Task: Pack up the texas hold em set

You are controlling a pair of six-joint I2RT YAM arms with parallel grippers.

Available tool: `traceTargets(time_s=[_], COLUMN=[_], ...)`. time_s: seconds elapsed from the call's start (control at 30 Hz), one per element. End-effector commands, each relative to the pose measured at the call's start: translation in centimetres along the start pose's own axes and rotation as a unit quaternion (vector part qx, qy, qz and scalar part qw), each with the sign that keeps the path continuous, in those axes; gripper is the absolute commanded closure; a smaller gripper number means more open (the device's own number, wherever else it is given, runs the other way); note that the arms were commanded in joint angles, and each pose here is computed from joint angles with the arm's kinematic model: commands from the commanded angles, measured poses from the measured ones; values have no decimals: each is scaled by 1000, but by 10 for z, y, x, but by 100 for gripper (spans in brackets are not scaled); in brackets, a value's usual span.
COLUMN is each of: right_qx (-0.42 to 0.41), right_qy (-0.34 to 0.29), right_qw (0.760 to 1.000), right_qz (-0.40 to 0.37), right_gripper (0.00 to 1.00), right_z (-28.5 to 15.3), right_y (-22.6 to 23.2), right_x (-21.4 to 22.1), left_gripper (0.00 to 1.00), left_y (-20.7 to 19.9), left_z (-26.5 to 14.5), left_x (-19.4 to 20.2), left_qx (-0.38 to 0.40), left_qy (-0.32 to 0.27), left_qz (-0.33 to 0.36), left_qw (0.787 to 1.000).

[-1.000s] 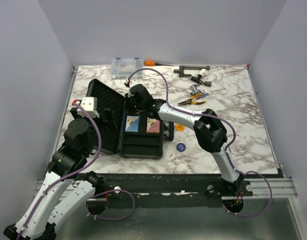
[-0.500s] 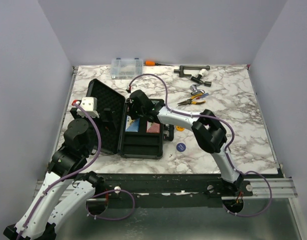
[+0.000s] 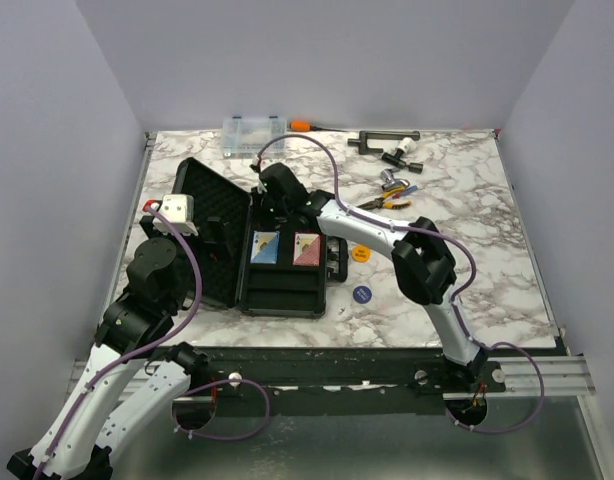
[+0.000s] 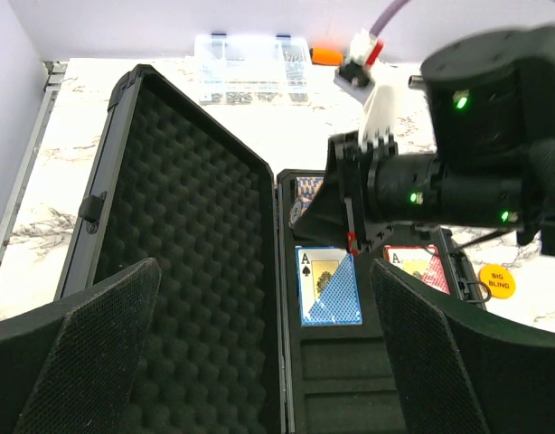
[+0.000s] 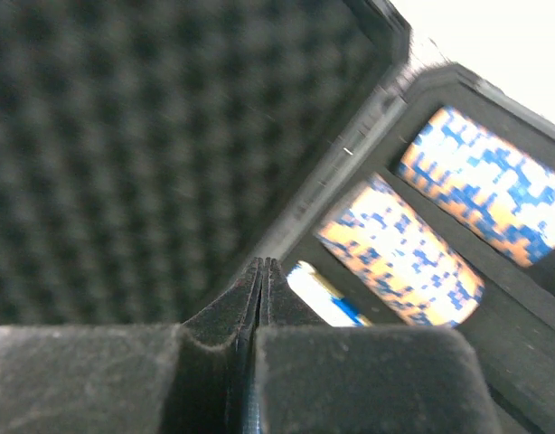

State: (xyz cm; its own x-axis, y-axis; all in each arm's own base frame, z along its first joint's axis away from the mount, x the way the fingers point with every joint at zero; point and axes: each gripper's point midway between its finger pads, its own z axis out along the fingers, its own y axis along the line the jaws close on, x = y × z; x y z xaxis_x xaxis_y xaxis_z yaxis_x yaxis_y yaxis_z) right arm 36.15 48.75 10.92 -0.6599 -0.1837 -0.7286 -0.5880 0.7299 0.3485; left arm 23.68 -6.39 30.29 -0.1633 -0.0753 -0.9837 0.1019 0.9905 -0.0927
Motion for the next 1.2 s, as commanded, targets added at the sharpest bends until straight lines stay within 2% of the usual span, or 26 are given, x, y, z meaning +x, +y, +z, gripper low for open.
traceTargets(time_s=[0.0,0.1,0.27,0.47,0.87,1.17], right_qx=[-57,-32,70,135,163,194], right_qy=[-5,-19,-37,-52,20,26], right_qw=[998,998,994,986,984,980], right_qz=[39,55,79,85,74,46], right_gripper=[99,99,99,99,99,99], right_z=[-21,-16,2,19,31,21], right_y=[40,33,-1,-25,-46,-61], right_x=[-31,-39,-48,-52,-1,4], left_gripper=[2,2,2,2,2,2], left_y=[7,7,7,6,7,7], left_z=[-1,-2,-2,-2,-2,-1], left_x=[3,2,2,3,2,2], left_qx=[-16,-15,-14,-13,-13,-13], left_qy=[0,-2,-2,-1,-2,-1], left_qz=[3,2,2,2,2,3], left_qw=[1000,1000,1000,1000,1000,1000])
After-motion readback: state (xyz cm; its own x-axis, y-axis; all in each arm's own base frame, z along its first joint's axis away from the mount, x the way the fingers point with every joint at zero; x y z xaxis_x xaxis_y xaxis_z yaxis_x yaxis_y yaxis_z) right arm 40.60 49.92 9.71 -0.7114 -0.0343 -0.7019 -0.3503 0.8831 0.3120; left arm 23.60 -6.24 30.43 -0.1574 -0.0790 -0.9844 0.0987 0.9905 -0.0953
